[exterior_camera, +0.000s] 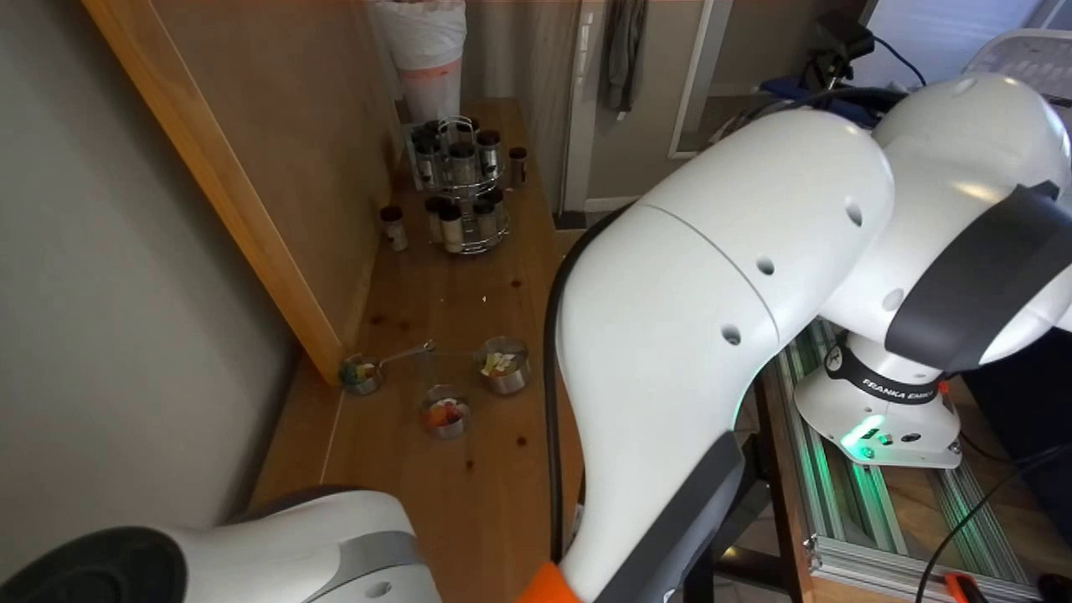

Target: Pick up the black round object and place it in the measuring cup to the right

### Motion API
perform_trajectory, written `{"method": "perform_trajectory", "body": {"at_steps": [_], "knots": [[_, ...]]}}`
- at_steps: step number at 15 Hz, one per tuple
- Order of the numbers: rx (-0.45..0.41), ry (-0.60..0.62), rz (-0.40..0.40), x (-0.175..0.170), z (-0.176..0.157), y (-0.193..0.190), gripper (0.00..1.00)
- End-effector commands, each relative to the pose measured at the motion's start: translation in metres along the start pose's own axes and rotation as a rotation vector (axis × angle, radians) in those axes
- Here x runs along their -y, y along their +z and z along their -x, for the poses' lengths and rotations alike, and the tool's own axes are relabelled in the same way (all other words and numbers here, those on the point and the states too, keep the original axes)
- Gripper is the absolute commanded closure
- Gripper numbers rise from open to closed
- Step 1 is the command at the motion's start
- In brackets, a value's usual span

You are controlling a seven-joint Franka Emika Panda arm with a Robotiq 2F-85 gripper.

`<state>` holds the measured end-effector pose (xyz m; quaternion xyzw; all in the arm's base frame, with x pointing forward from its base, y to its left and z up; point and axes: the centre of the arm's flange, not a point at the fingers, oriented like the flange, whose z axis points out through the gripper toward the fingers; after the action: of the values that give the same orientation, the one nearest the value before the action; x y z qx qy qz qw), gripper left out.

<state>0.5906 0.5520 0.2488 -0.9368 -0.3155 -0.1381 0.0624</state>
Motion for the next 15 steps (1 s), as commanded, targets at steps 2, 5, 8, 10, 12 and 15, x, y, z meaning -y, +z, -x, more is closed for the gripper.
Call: {"method": "perform_trajectory", "body": {"at_steps": [2, 5, 8, 10, 12, 15], "knots": [[-0.054, -0.039, 0.078, 0.006, -0.039, 0.029, 0.0], [-0.072, -0.04, 0.089, 0.004, -0.042, 0.034, 0.0], [-0.09, -0.043, 0.092, 0.002, -0.046, 0.035, 0.28], [-0.091, -0.046, 0.081, 0.002, -0.047, 0.036, 0.41], [-0.064, -0.047, 0.068, 0.002, -0.047, 0.037, 0.56], [-0.02, -0.05, 0.057, 0.004, -0.045, 0.028, 0.74]]}}
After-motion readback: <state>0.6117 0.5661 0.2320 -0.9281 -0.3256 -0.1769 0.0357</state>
